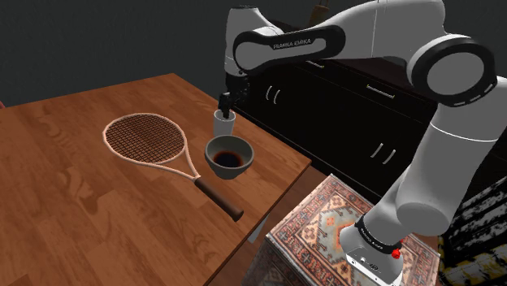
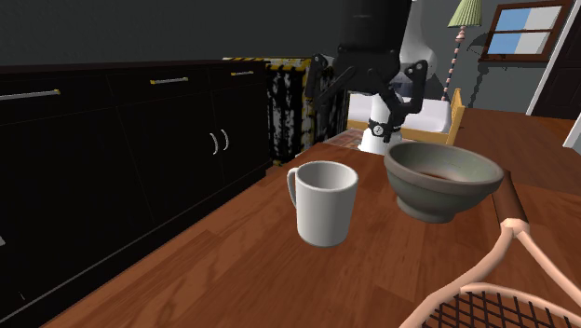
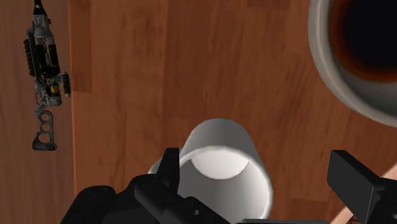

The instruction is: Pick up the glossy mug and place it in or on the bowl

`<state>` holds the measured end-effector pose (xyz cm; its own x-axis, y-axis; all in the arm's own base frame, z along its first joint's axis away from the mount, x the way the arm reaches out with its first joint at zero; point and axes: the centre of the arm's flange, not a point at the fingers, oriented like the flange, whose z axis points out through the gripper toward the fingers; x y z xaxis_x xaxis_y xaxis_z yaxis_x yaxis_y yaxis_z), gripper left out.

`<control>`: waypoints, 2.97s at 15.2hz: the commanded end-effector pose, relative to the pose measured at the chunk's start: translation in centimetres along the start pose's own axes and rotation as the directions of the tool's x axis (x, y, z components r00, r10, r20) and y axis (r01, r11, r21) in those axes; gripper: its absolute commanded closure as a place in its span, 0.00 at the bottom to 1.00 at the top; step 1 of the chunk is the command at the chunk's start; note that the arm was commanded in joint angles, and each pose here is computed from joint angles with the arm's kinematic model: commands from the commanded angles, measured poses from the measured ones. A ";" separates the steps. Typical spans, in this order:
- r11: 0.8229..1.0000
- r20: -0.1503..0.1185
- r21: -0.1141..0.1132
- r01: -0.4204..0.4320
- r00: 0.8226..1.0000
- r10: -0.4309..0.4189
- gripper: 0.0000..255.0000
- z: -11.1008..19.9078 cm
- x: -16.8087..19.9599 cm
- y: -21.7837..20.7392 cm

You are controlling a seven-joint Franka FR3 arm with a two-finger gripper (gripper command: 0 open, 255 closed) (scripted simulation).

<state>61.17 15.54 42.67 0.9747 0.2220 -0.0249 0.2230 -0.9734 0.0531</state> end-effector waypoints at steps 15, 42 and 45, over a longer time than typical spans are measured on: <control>1.000 0.017 0.004 0.030 0.999 -0.030 0.00 7.7 5.9 -2.2; 1.000 0.017 0.004 0.030 0.999 -0.030 1.00 1.3 5.7 -1.9; 1.000 0.017 0.004 0.030 0.999 -0.030 1.00 -0.2 5.7 -1.8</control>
<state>66.37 18.52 42.28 0.9672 0.2502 -0.0429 0.2522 -0.9665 0.0479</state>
